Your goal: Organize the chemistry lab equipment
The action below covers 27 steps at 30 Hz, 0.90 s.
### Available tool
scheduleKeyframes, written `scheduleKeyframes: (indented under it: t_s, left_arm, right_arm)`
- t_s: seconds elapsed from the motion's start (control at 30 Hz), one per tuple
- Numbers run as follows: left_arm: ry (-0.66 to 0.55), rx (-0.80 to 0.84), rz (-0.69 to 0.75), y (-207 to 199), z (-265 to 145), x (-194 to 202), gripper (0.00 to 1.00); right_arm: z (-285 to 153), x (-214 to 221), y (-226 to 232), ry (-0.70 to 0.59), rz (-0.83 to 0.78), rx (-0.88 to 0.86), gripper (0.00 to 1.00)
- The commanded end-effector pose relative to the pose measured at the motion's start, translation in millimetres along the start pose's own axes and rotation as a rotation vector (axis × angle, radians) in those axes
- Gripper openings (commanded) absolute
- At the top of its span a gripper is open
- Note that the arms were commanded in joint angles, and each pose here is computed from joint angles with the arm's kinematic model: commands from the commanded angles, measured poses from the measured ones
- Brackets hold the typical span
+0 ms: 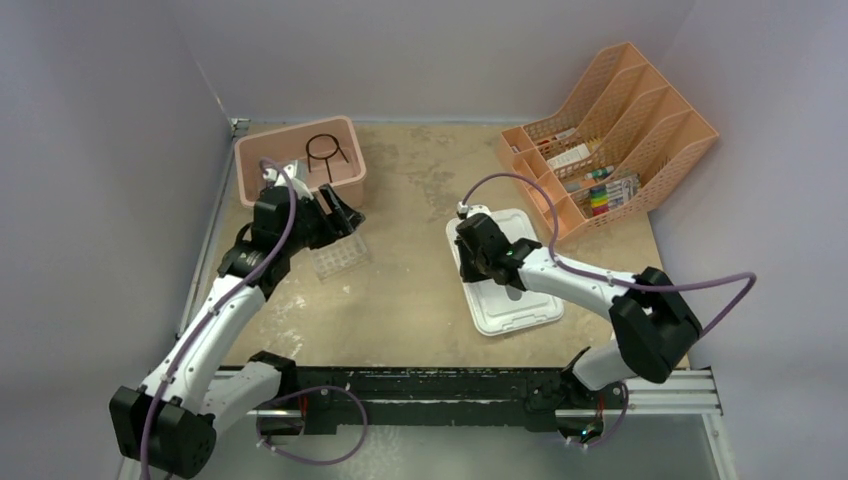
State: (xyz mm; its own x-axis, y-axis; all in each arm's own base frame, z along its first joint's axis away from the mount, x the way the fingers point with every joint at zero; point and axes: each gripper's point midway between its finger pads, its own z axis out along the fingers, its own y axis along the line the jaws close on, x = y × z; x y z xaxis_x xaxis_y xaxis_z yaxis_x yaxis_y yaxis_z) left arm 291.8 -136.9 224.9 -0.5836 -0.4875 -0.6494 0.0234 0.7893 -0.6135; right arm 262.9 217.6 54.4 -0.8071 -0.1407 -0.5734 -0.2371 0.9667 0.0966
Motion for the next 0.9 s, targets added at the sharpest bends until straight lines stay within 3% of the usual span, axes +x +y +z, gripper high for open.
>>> scheduleKeyframes:
  t_s: [0.0, 0.57, 0.87]
  left_arm:
    - [0.04, 0.039, -0.057, -14.3, 20.3, 5.9, 0.67]
    - [0.292, 0.141, -0.062, -62.9, 82.6, 69.1, 0.76]
    - [0.279, 0.181, -0.13, -69.9, 89.3, 69.5, 0.74]
  right_arm:
    - [-15.7, -29.3, 18.7, -0.131, -0.025, -0.118, 0.01]
    - [-58.6, -53.3, 78.6, -0.305, -0.208, -0.508, 0.0]
    - [-69.3, -47.2, 96.2, -0.323, -0.285, -0.641, 0.0]
